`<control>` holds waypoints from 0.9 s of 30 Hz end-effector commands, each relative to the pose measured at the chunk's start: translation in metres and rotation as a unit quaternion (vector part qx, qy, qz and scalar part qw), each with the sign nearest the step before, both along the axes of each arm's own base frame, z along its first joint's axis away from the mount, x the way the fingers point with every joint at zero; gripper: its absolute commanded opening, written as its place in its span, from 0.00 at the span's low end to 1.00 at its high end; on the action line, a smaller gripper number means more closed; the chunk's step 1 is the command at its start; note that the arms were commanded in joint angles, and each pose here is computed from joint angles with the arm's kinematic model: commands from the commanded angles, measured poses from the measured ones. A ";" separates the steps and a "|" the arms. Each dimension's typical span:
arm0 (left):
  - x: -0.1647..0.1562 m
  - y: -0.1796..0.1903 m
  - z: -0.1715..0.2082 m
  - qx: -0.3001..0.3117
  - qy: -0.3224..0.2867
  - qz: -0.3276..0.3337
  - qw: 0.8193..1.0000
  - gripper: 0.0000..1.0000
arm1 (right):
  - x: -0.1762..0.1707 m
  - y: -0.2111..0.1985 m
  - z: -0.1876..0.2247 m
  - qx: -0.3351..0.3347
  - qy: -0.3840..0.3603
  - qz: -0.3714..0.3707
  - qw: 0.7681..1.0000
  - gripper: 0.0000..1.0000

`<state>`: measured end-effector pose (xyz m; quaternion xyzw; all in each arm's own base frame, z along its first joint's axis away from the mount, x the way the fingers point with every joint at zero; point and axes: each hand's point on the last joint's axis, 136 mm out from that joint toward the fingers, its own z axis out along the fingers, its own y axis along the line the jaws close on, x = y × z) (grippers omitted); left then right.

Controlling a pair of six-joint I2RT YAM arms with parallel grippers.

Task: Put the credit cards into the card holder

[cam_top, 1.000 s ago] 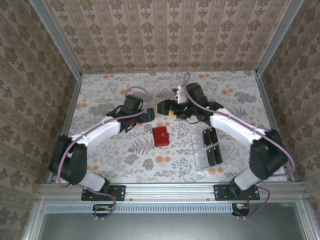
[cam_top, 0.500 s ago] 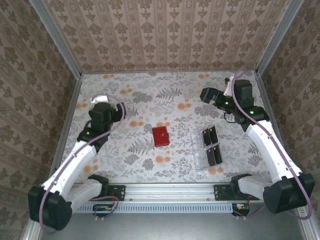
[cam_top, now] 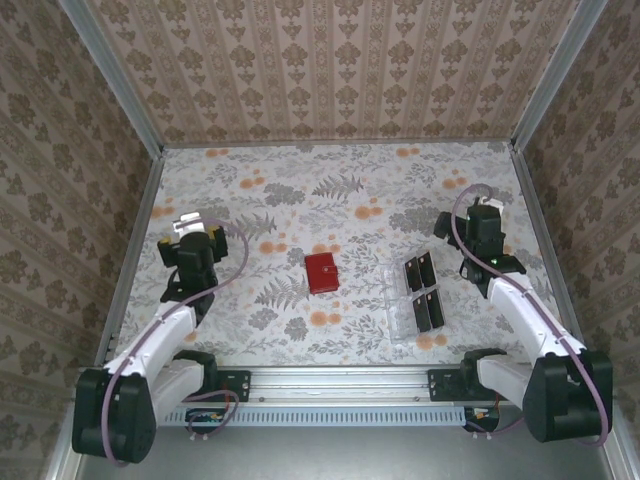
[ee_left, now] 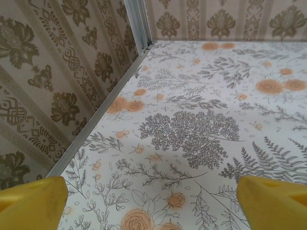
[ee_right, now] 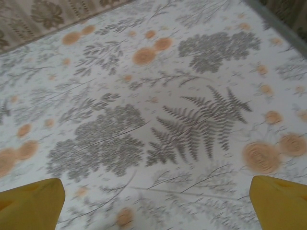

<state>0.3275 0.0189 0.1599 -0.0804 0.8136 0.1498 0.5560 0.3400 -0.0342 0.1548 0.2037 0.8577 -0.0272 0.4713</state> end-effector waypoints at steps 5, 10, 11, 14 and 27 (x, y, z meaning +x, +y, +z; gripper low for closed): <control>0.020 -0.010 -0.018 0.028 -0.005 -0.037 0.999 1.00 | 0.016 -0.016 -0.009 -0.062 -0.013 -0.003 0.998 1.00; 0.034 -0.016 -0.030 0.043 -0.021 -0.052 0.997 1.00 | 0.027 -0.010 -0.017 -0.063 -0.020 0.020 0.998 1.00; 0.038 -0.018 -0.029 0.049 -0.027 -0.058 0.997 1.00 | 0.029 -0.010 -0.017 -0.066 -0.025 0.024 0.997 1.00; 0.052 -0.023 -0.032 0.068 -0.027 -0.079 0.994 1.00 | 0.037 -0.007 -0.021 -0.065 -0.039 0.037 0.996 1.00; 0.066 -0.015 -0.062 0.012 -0.015 -0.108 0.994 1.00 | 0.052 0.019 -0.043 -0.083 -0.116 0.129 0.981 1.00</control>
